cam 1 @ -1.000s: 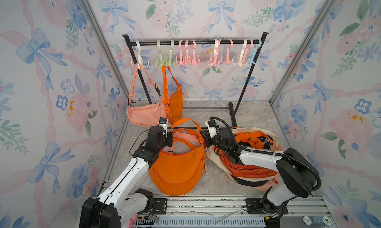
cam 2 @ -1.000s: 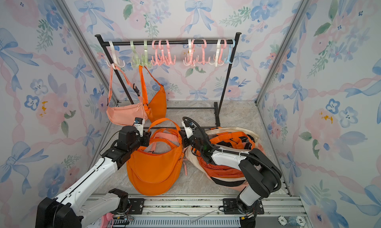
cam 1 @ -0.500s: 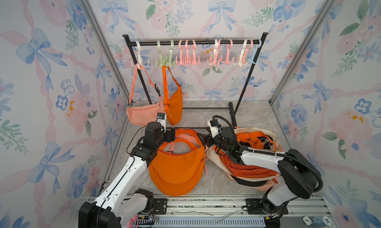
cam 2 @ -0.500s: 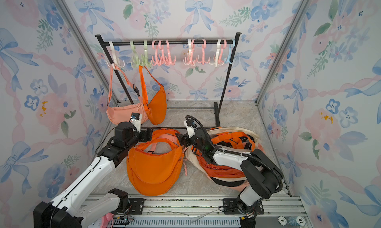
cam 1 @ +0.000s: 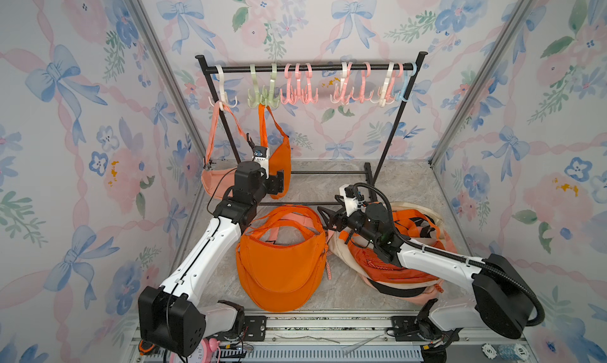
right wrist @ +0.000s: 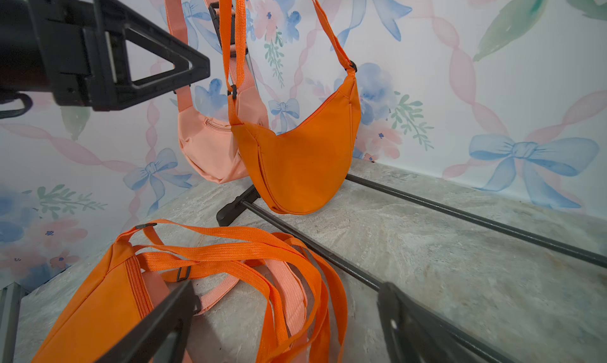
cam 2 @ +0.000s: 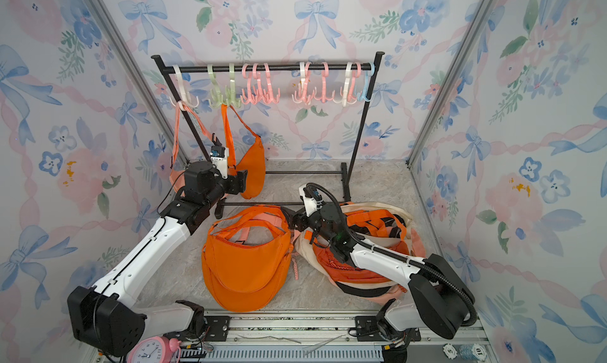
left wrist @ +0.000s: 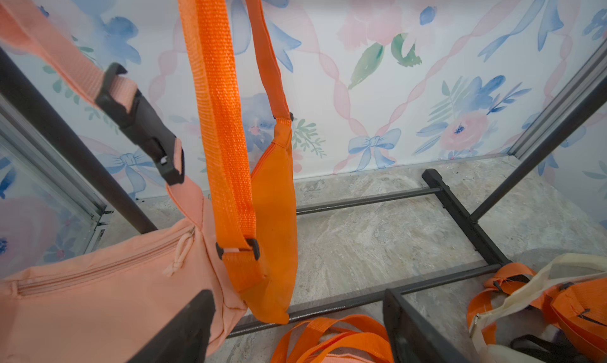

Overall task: Take the bag off the hook
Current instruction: Pick up the bag from the hook.

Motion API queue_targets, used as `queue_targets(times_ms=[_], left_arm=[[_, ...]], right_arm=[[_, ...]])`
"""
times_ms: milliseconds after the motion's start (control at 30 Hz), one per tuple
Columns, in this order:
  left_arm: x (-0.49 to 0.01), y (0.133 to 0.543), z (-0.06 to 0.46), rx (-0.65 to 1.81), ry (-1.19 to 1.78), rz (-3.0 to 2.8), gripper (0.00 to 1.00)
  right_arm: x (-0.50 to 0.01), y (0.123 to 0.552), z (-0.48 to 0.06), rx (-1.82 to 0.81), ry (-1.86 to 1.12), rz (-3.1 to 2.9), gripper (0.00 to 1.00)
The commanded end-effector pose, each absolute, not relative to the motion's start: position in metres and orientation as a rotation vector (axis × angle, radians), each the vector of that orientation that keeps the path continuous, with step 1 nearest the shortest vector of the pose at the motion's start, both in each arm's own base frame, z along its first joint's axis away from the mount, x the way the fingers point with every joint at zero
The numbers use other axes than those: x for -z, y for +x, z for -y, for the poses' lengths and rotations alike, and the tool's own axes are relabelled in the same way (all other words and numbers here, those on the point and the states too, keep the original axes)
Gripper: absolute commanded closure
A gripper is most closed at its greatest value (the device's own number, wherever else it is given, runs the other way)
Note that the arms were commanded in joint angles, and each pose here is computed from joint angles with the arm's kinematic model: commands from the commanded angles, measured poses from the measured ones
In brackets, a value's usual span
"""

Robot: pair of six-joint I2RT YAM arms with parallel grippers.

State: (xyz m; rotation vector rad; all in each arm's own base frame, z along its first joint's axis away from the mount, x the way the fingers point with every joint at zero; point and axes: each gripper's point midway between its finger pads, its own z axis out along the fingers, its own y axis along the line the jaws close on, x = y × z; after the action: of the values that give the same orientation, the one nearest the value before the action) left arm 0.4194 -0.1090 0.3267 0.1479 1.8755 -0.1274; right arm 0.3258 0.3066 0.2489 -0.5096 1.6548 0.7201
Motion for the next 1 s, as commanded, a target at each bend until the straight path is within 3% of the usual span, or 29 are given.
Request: queue_targets(times_ms=[0,400,500,733,967], left_arm=[[-0.353,0.439,0.099,0.025,0.138,-1.816,0.19],[-0.356,0.498,0.094,-0.056,0.110,-1.824,0.30],[-0.353,0.504,0.095,-0.055,0.113,-1.827,0.45],[-0.363,0.500,0.100,-0.006,0.127,-1.803,0.98],[-0.390,0.471,0.100,0.053,0.132,-1.720,1.00]], right_arm=[[-0.246,0.320,-0.302,-0.726,-0.527,-1.665,0.12],[-0.245,0.327,-0.312,-0.730,-0.553,-1.684,0.12],[-0.247,0.332,-0.314,-0.728,-0.556,-1.684,0.12],[-0.263,0.356,-0.317,-0.747,-0.559,-1.654,0.11],[-0.298,0.391,-0.340,-0.789,-0.632,-1.559,0.11]])
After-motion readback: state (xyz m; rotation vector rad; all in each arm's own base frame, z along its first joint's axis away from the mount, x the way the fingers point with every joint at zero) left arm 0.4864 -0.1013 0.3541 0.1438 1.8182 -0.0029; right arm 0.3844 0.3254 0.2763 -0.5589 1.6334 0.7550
